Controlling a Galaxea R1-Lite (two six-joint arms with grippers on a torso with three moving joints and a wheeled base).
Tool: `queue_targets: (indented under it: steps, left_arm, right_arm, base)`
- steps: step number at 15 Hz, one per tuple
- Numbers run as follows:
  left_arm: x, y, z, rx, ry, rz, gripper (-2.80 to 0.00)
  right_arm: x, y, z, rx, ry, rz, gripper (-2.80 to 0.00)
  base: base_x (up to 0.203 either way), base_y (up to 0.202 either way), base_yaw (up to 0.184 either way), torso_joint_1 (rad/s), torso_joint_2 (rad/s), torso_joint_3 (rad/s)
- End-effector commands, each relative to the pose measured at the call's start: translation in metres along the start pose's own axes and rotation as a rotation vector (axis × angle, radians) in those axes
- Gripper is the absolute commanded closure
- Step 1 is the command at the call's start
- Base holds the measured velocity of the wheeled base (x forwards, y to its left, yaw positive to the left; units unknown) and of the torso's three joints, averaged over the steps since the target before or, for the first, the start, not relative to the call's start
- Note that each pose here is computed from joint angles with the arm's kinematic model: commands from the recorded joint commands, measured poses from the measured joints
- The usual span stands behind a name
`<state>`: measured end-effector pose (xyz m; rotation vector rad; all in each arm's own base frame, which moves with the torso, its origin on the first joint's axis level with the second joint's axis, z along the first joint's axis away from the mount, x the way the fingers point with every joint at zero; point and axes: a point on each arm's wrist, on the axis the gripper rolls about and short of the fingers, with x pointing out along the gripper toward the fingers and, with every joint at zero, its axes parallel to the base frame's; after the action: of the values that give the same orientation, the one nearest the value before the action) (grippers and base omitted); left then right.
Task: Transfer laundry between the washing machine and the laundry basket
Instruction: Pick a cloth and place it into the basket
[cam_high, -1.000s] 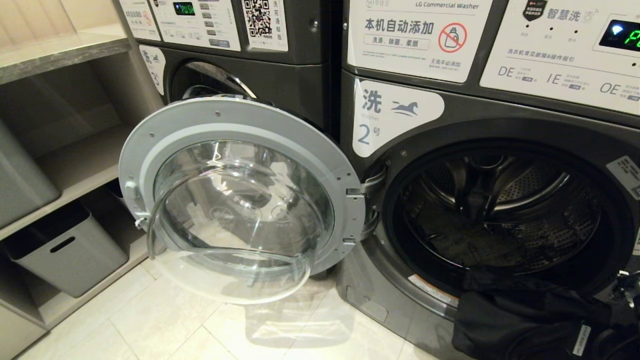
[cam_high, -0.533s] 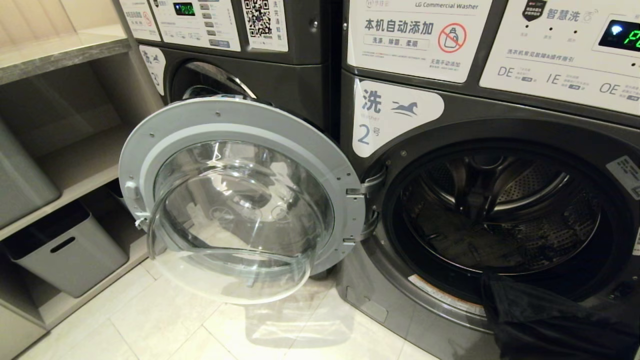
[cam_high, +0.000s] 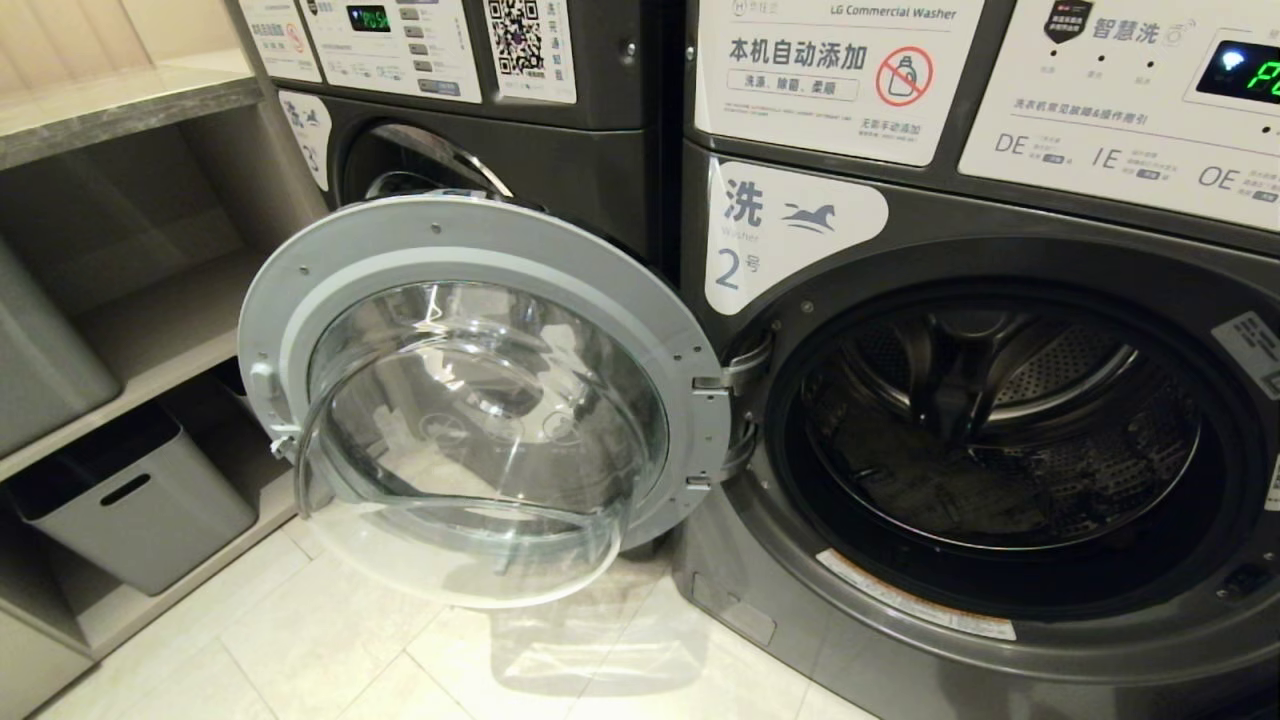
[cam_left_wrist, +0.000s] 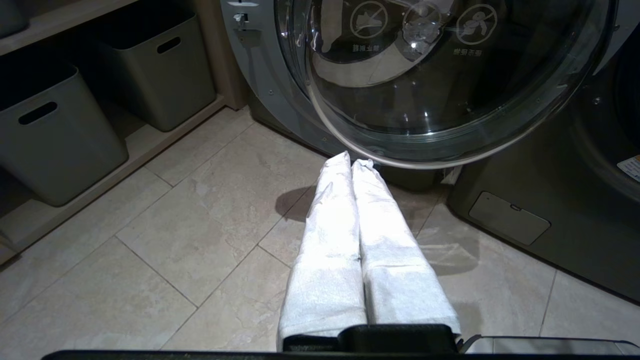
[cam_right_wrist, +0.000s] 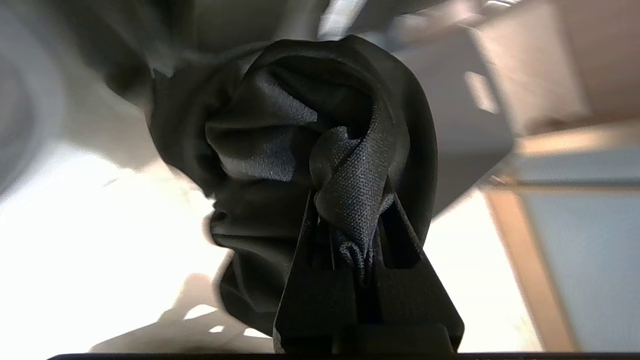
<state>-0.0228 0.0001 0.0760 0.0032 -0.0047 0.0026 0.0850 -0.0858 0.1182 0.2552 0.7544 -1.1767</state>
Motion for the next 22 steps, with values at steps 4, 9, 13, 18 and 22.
queue_targets:
  steps: [4, 9, 13, 18, 22]
  left_arm:
    - [0.0, 0.0, 0.0, 0.0, 0.0, 0.0, 0.0]
    - [0.0, 0.0, 0.0, 0.0, -0.001, 0.0, 0.0]
    - [0.0, 0.0, 0.0, 0.0, -0.001, 0.0, 0.0]
    - [0.0, 0.0, 0.0, 0.0, -0.001, 0.0, 0.0]
    - [0.0, 0.0, 0.0, 0.0, -0.001, 0.0, 0.0]
  right_arm:
    - [0.001, -0.033, 0.018, 0.084, -0.009, -0.181, 0.0]
    - [0.004, -0.064, 0.032, 0.157, 0.012, -0.346, 0.0]
    - [0.01, -0.081, 0.031, 0.235, 0.058, -0.432, 0.0]
    - [0.038, -0.11, 0.049, 0.336, 0.116, -0.482, 0.0]
    - [0.076, -0.136, 0.071, 0.394, 0.089, -0.518, 0.0]
  base:
    - [0.0, 0.0, 0.0, 0.0, 0.0, 0.0]
    - [0.0, 0.0, 0.0, 0.0, 0.0, 0.0]
    - [0.0, 0.0, 0.0, 0.0, 0.0, 0.0]
    - [0.0, 0.0, 0.0, 0.0, 0.0, 0.0]
    - [0.0, 0.0, 0.0, 0.0, 0.0, 0.0]
